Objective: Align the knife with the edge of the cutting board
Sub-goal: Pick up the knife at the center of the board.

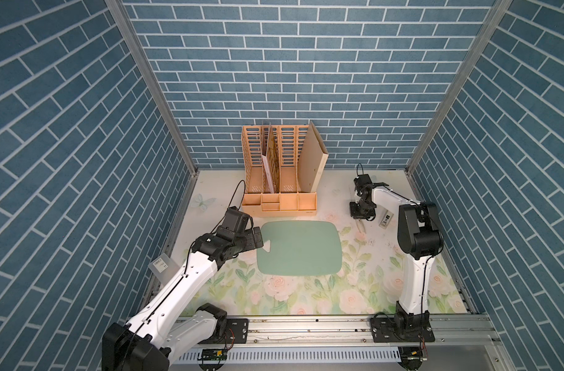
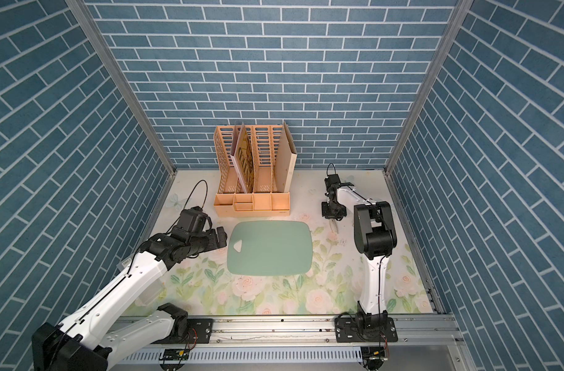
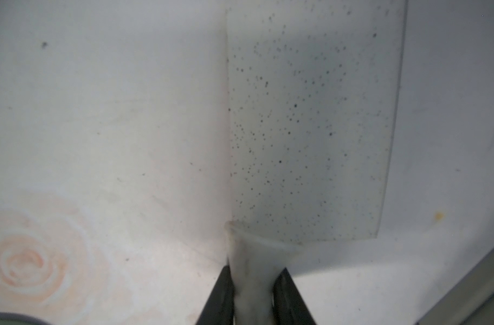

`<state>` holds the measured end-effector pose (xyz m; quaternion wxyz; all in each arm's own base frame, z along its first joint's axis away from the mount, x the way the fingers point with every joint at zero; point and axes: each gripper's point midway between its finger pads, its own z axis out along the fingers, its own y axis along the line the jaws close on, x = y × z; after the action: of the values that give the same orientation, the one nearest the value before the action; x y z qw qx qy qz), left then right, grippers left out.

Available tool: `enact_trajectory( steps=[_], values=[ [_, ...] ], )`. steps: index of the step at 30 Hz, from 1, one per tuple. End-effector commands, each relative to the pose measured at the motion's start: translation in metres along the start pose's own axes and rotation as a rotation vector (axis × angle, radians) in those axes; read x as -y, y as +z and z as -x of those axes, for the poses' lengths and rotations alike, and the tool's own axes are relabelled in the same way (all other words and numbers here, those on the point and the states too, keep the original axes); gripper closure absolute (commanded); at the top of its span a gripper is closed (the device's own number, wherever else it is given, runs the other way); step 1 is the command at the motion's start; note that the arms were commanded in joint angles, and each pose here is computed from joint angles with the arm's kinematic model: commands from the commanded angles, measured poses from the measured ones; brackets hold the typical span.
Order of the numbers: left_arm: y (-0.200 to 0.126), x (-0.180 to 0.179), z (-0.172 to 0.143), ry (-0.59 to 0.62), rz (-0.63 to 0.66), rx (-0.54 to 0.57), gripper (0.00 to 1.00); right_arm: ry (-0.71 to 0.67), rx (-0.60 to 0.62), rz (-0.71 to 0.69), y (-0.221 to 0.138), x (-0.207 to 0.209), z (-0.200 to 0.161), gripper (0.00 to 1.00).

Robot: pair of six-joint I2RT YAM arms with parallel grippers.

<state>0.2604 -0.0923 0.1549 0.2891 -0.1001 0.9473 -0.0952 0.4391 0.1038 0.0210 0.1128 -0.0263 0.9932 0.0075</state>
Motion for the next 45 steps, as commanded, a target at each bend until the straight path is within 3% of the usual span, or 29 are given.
enact_trajectory(
  steps=[1, 3, 30, 45],
  values=[
    [0.004, -0.002, -0.005, 0.02, 0.012, -0.013, 0.0, 0.013, -0.027, -0.02, 0.011, 0.003, -0.006, 0.87],
    [0.005, -0.002, -0.005, 0.019, 0.014, -0.015, 0.0, 0.014, -0.019, -0.018, 0.008, 0.003, -0.005, 1.0],
    [0.003, -0.003, -0.003, 0.014, 0.015, -0.006, 0.0, 0.035, 0.167, -0.007, -0.071, 0.003, 0.027, 1.0],
    [0.004, -0.003, -0.004, 0.013, 0.018, -0.006, 0.0, 0.071, 0.147, -0.037, -0.07, -0.005, -0.01, 1.0]
  ],
)
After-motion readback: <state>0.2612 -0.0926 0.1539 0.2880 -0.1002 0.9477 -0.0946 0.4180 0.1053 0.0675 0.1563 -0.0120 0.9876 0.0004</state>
